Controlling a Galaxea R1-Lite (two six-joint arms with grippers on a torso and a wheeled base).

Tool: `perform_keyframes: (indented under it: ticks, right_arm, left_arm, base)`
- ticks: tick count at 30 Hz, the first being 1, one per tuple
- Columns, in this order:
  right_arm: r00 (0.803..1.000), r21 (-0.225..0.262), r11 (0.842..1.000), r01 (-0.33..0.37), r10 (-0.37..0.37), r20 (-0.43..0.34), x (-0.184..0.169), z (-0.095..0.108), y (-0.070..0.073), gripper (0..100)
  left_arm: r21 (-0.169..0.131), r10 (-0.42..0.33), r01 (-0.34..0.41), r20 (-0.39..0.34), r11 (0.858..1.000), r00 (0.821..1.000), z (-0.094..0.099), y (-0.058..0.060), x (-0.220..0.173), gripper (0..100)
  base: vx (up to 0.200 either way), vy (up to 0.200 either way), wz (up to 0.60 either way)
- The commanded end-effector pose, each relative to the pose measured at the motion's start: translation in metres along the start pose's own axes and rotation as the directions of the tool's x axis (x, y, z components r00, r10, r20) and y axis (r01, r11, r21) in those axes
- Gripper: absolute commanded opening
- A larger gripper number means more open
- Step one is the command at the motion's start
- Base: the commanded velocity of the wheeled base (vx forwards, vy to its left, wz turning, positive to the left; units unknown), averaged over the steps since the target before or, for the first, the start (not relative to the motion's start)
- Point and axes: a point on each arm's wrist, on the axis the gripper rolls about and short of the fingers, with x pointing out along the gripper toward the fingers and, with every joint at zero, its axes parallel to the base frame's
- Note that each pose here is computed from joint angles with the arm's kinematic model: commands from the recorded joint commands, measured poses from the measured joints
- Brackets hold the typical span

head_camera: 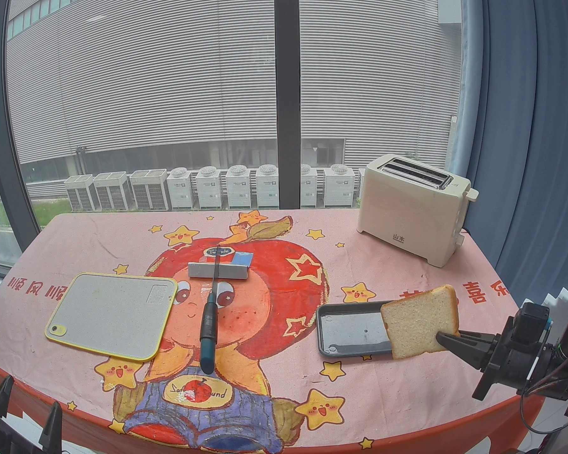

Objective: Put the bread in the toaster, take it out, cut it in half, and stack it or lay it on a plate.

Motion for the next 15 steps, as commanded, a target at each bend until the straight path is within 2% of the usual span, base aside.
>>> perform_keyframes:
  ticks: [1, 4, 15]
  right_arm:
    - [1.0, -0.016, 1.0, -0.005, 0.005, 0.022, -0.0023, 0.0032, 0.0007, 0]
    - [1.0, -0.035, 0.999, 0.001, -0.001, 0.023, -0.0012, 0.0039, -0.0004, 0]
    - [1.0, -0.036, 0.999, 0.002, -0.001, 0.019, -0.0003, 0.0036, -0.0004, 0]
  left_arm:
    - [0.0, -0.001, 0.001, -0.016, 1.0, 1.0, -0.0045, 0.0, 0.0012, 100]
    - [0.0, -0.001, 0.001, -0.016, 1.0, 1.0, -0.0045, 0.0, 0.0012, 100]
    - [0.0, -0.001, 0.001, -0.016, 1.0, 1.0, -0.0045, 0.0, 0.0012, 100]
  base:
    - [0.0, 0.0, 0.0]
    - [0.0, 0.0, 0.0]
    - [0.0, 0.0, 0.0]
